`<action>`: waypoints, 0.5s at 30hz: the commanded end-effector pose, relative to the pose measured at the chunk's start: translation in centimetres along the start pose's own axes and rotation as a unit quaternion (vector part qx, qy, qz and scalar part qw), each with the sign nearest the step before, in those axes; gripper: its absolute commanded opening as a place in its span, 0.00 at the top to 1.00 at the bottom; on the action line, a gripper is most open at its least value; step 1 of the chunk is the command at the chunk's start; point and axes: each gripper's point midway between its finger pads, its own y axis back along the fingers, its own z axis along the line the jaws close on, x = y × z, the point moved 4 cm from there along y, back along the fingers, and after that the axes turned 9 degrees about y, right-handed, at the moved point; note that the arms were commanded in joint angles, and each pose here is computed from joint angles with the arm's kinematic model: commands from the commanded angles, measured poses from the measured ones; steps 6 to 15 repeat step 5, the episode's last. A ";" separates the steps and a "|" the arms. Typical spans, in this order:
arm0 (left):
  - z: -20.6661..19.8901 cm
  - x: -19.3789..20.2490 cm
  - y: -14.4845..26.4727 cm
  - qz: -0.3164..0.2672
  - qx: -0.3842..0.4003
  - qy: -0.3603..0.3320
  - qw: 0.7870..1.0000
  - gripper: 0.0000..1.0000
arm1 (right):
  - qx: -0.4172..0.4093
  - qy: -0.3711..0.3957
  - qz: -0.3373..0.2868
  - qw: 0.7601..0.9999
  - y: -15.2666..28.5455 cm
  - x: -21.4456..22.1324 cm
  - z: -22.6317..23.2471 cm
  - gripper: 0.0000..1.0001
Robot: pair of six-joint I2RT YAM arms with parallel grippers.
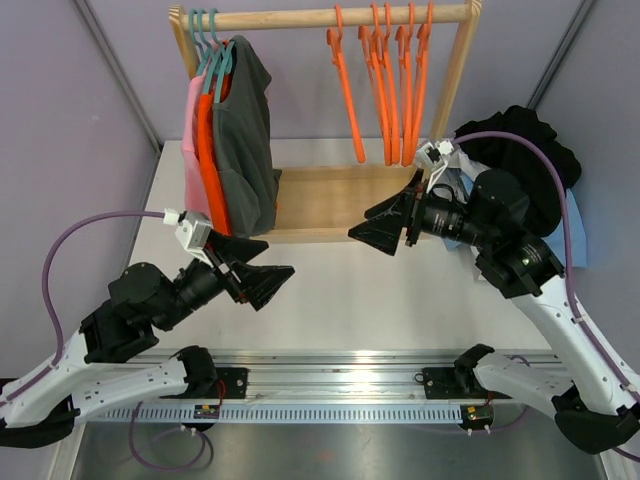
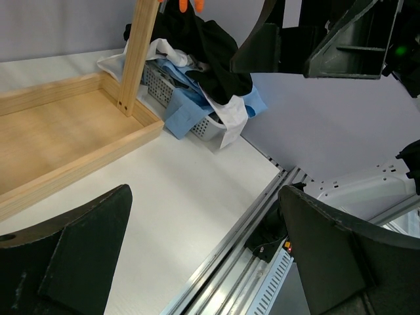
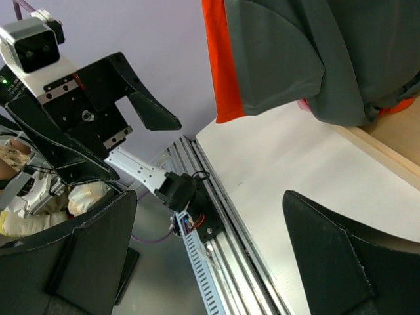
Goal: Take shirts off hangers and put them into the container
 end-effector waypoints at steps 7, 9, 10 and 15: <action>-1.4 -1.9 0.1 -0.028 0.026 0.001 0.999 0.01 | 0.016 0.025 0.005 1.000 -0.4 0.5 0.0 0.00; -1.4 -1.9 0.1 -0.028 0.026 0.001 0.999 0.01 | 0.016 0.025 0.005 1.000 -0.4 0.5 0.0 0.00; -1.4 -1.9 0.1 -0.028 0.026 0.001 0.999 0.01 | 0.016 0.025 0.005 1.000 -0.4 0.5 0.0 0.00; -1.4 -1.9 0.1 -0.028 0.026 0.001 0.999 0.01 | 0.016 0.025 0.005 1.000 -0.4 0.5 0.0 0.00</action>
